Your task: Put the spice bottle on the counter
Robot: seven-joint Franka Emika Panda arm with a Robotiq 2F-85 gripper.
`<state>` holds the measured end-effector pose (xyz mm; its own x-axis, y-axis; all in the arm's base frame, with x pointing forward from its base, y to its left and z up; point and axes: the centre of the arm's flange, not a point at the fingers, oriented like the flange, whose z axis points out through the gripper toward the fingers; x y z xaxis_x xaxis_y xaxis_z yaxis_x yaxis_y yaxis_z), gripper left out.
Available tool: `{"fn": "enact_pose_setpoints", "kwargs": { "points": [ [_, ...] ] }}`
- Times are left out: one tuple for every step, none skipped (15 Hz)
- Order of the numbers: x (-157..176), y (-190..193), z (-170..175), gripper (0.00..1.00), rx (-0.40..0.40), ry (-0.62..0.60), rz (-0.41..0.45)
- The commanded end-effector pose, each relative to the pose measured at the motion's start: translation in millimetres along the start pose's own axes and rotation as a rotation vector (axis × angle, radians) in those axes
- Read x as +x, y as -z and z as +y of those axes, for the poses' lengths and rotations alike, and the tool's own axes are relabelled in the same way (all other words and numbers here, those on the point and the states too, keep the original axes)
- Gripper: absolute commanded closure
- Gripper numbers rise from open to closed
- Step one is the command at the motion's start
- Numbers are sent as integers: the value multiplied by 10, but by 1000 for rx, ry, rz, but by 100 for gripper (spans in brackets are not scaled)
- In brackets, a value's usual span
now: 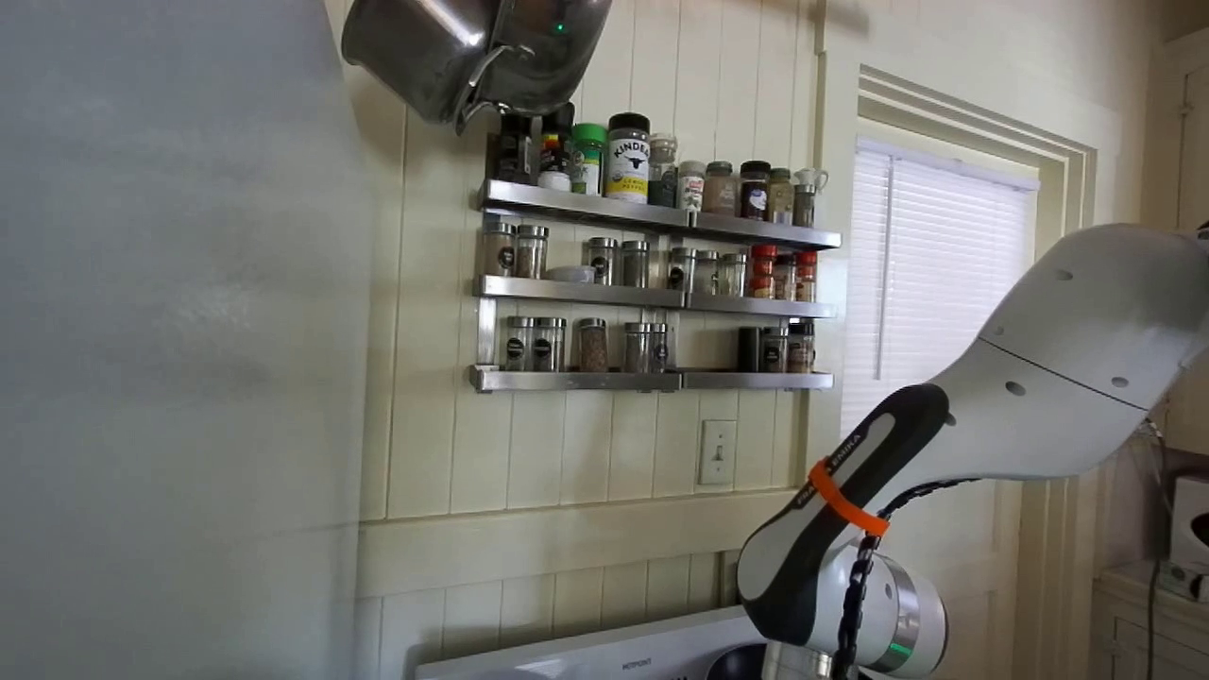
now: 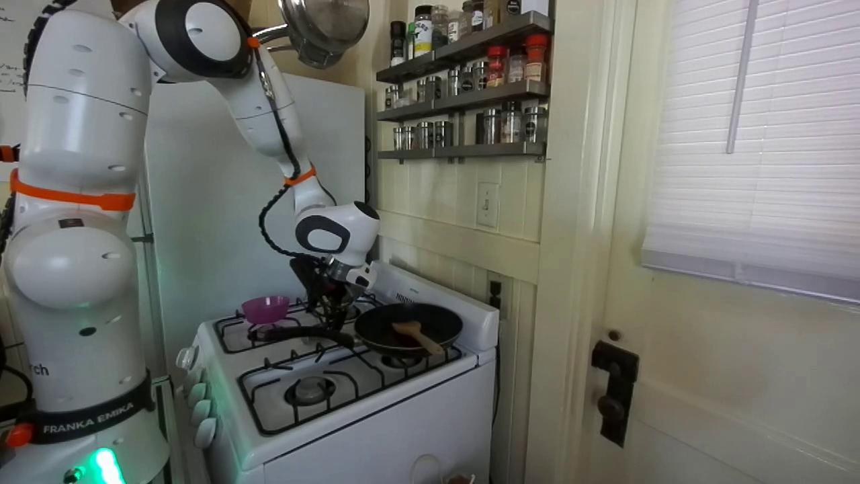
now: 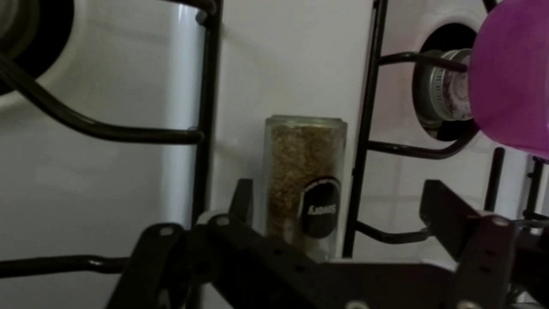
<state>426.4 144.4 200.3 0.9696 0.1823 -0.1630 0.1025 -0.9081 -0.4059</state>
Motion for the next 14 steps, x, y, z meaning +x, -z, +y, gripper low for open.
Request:
{"fn": "enact_pose_setpoints", "kwargs": {
  "points": [
    [-233,274,-341,0,-62,1,-4],
    [-308,362,-447,0,-79,8,4],
    [-368,436,-533,0,-102,9,24],
    [-443,530,-624,0,-129,11,47],
    [-501,623,-690,0,-169,-1,92],
    [-574,747,-759,0,-215,-12,150],
    [-629,844,-827,0,-238,-1,190],
    [-686,948,-890,0,-265,-2,236],
    [-740,1036,-943,0,-291,-5,278],
    [-800,1130,-993,0,-320,-8,321],
    [-856,1208,-1037,0,-348,-12,362],
    [-897,1267,-1070,0,-372,-14,408],
    [-886,1269,-1083,0,-371,8,409],
    [-700,1240,-1055,0,-330,9,361]
  ]
}}
